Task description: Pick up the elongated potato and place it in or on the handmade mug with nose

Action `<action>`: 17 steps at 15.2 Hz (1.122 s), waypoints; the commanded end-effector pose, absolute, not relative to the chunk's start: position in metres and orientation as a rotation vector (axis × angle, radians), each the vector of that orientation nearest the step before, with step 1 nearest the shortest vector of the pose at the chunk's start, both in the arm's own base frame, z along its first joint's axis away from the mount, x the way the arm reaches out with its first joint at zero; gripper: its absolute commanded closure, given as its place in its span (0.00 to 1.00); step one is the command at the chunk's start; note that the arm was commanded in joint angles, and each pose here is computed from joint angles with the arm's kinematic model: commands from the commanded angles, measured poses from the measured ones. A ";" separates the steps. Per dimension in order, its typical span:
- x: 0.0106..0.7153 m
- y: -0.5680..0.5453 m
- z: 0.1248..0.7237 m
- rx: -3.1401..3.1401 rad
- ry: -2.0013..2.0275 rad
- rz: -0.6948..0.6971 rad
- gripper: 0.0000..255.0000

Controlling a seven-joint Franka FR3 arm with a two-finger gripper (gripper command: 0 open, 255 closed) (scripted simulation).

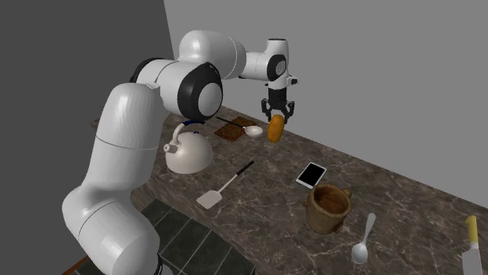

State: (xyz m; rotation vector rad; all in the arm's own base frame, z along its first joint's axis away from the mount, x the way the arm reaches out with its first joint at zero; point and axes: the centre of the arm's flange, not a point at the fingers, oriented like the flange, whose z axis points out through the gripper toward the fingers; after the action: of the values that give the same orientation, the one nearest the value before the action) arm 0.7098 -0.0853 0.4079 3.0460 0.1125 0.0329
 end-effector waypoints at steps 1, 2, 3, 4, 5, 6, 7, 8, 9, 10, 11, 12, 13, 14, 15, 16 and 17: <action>0.710 -0.086 0.419 3.046 0.113 0.032 1.00; 0.710 -0.086 0.425 3.046 0.113 0.032 1.00; 0.710 -0.086 0.430 3.046 0.113 0.032 1.00; 0.710 -0.086 0.435 3.046 0.113 0.032 1.00; 0.710 -0.086 0.441 3.046 0.113 0.032 1.00; 0.710 -0.086 0.446 3.046 0.113 0.032 1.00; 0.710 -0.086 0.451 3.046 0.113 0.032 1.00; 0.710 -0.086 0.456 3.046 0.113 0.032 1.00; 0.710 -0.086 0.462 3.046 0.113 0.032 1.00; 0.710 -0.086 0.467 3.046 0.113 0.032 1.00; 0.710 -0.086 0.472 3.046 0.113 0.032 1.00; 0.710 -0.086 0.478 3.046 0.113 0.032 1.00; 0.710 -0.086 0.483 3.046 0.113 0.032 1.00; 0.710 -0.086 0.488 3.046 0.113 0.032 1.00; 0.710 -0.086 0.493 3.046 0.113 0.032 1.00; 0.710 -0.086 0.499 3.046 0.113 0.032 1.00; 0.710 -0.086 0.504 3.046 0.113 0.032 1.00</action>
State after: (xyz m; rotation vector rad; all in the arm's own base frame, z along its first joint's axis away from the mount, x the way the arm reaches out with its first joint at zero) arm 0.7095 -0.0844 0.4986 3.0460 0.1129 0.0330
